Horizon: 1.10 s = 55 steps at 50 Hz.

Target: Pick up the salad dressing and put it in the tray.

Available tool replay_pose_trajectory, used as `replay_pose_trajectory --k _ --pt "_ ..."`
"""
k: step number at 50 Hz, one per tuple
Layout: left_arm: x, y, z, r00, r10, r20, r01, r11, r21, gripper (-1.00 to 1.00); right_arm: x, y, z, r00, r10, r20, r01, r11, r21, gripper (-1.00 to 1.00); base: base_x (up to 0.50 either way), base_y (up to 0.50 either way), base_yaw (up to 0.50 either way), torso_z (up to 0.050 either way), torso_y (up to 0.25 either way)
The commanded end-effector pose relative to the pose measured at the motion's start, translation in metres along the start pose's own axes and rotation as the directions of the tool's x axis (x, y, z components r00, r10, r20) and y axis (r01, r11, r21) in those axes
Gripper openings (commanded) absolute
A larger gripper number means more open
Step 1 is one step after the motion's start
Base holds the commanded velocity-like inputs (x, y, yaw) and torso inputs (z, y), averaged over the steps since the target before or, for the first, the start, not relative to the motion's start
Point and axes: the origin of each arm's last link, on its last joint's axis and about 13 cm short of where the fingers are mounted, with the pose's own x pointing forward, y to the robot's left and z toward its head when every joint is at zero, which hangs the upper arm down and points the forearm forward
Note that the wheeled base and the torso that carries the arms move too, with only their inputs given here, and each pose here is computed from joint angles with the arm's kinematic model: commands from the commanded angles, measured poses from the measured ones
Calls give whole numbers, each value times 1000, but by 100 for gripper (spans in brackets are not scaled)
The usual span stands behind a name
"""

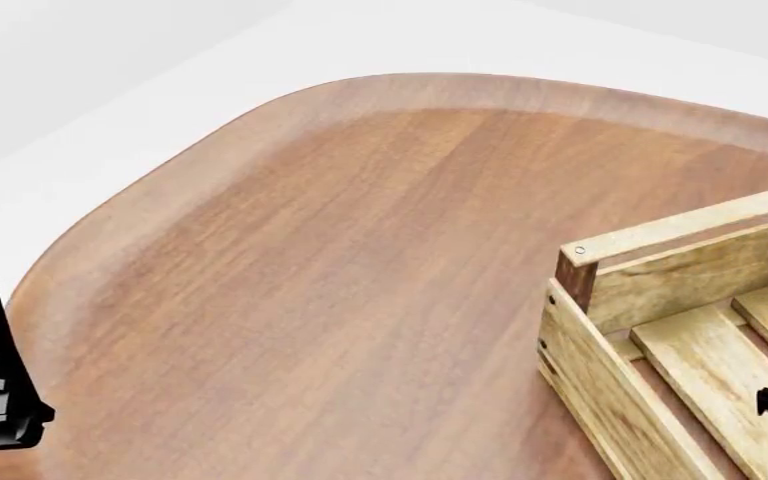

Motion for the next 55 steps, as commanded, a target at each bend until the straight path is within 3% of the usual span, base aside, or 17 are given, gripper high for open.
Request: replay_pose_trajectory --k 1,34,55 --pt "0 0 1 1000 -2 3 2 1000 1 100 -2 1 -4 1000 2 -2 -2 999 -33 -100 0 0 0 0 0" --pt "0 -1 1 1000 -3 4 3 1000 5 100 -10 2 -20 999 19 -51 -19 1000 -10 -100 0 0 0 0 1" --pt "0 -1 2 1000 -6 8 6 1000 8 100 -16 1 -34 997 -4 -75 1 999 -39 -100 0 0 0 0 0"
